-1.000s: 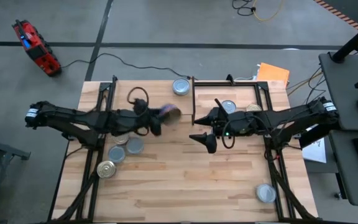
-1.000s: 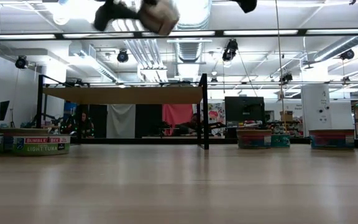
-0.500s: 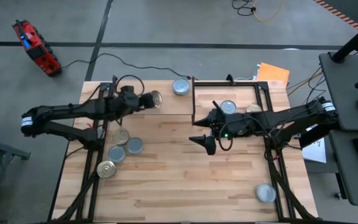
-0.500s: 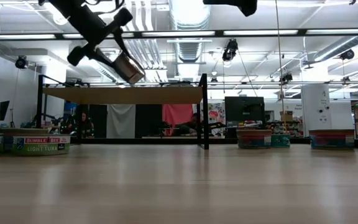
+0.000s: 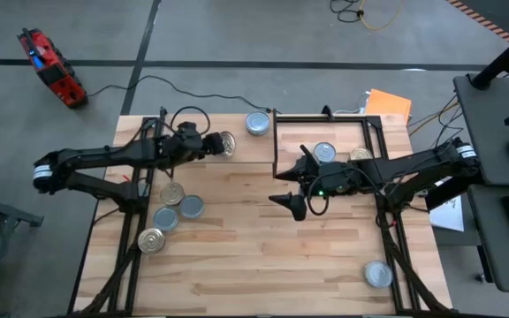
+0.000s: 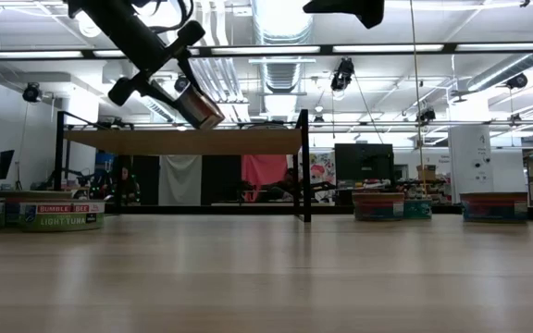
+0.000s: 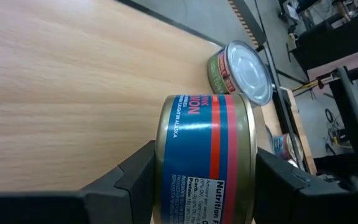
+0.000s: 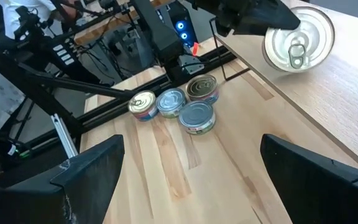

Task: Stack canned seafood by type on shelf
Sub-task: Put the blue and pink tuna can on the shelf

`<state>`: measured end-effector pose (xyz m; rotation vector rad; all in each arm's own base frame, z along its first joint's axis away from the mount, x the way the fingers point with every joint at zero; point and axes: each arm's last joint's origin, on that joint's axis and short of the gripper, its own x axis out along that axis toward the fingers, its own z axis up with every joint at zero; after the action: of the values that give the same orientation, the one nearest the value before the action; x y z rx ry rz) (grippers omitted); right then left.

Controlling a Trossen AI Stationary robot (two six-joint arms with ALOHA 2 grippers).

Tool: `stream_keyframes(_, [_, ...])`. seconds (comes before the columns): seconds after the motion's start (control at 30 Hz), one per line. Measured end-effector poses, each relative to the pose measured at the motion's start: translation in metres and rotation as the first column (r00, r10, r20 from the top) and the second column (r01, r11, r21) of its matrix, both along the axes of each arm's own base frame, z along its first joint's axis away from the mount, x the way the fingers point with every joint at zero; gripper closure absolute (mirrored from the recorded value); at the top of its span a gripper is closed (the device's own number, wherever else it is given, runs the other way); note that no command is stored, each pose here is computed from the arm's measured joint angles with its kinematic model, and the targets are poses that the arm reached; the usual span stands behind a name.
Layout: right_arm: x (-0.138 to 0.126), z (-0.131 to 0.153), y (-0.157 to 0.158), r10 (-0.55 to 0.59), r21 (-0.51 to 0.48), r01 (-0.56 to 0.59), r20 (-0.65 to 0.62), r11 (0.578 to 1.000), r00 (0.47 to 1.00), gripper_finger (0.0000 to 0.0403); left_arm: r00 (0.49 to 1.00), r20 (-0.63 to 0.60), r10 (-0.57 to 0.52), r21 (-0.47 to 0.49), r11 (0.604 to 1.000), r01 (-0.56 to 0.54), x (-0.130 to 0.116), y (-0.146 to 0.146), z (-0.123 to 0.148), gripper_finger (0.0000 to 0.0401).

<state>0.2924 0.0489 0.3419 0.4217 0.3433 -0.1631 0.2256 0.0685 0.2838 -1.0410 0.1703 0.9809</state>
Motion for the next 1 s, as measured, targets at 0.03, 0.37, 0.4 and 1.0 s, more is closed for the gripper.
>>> stream_keyframes(0.03, [0.0000,0.0000,0.0000,0.000,0.000,0.000,0.000,1.000,1.000,0.0035,1.000,-0.003,0.000,-0.002,1.000,0.000,0.0007,0.0002,-0.0009,0.0224])
stream_keyframes(0.37, [0.0000,-0.0001,0.0000,0.000,0.000,0.000,0.000,1.000,1.000,0.0035,1.000,-0.016,0.006,-0.014,1.000,-0.006,0.0032,0.0006,-0.0046,0.0146])
stream_keyframes(0.4, [0.0000,-0.0001,0.0000,0.000,0.000,0.000,0.000,1.000,1.000,0.0035,1.000,-0.016,0.006,-0.014,1.000,-0.006,0.0033,0.0006,-0.0047,0.0124])
stream_keyframes(1.0, [-0.0001,-0.0003,0.0000,-0.002,0.003,0.002,-0.002,1.000,1.000,0.0035,0.996,-0.023,-0.087,-0.084,0.993,0.085,0.0028,-0.0026,-0.0066,0.0059])
